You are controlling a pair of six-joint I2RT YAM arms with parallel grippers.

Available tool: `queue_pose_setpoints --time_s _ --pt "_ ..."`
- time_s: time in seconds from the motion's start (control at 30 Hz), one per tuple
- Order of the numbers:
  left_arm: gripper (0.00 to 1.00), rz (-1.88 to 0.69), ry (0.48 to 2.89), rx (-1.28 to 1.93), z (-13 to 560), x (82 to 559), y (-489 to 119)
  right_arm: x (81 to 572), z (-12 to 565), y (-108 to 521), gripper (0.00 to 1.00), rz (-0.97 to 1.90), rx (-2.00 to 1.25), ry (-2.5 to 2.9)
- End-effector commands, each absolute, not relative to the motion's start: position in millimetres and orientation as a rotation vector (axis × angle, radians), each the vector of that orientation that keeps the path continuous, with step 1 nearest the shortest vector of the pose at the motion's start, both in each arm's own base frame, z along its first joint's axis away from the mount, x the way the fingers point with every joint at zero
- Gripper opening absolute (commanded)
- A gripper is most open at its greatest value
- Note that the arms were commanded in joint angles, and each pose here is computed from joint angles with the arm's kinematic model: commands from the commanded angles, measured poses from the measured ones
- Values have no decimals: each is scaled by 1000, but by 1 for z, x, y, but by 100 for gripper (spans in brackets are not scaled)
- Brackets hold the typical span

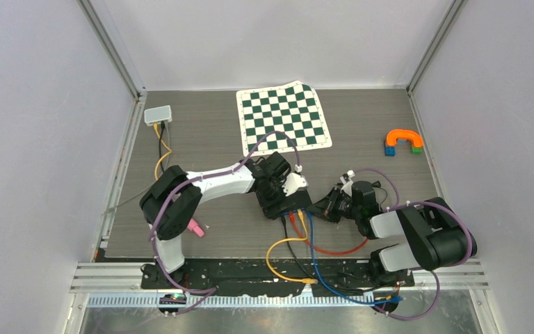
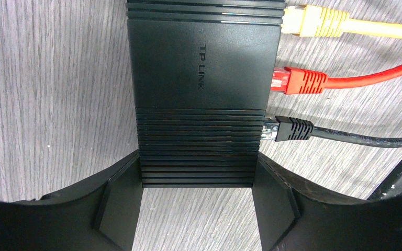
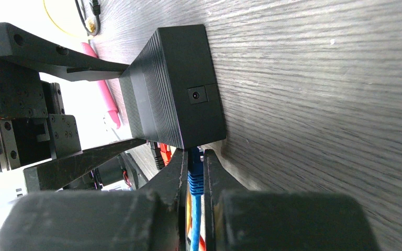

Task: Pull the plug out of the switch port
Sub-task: Pull the connector from the switch port.

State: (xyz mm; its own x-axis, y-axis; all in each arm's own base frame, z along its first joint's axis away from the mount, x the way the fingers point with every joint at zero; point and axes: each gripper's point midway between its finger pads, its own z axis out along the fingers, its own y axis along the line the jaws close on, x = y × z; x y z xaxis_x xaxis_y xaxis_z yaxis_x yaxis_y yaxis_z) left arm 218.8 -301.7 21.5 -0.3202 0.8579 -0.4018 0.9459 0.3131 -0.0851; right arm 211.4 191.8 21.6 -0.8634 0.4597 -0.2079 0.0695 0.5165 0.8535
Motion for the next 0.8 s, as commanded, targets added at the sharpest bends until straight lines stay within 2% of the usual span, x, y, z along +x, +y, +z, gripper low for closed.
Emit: queue_pose_setpoints --time_s 0.0,0.3,0.43,0.5,0.63,0.77 --pt "50 -569 2281 1664 26 204 -314 216 7 182 5 1186 475 2387" --pt "49 -582 2262 1625 28 209 -321 195 4 187 5 1265 428 2444" --pt "49 -600 2254 1628 30 209 -325 190 39 204 5 1521 441 2309" --pt "49 -593 2254 1627 31 211 -325 186 32 201 5 1487 444 2340" --pt "49 -581 2271 1610 31 215 -324 184 2 182 5 1232 441 2487" --pt "48 -571 2290 1580 31 219 -322 186 24 190 5 1302 333 2426"
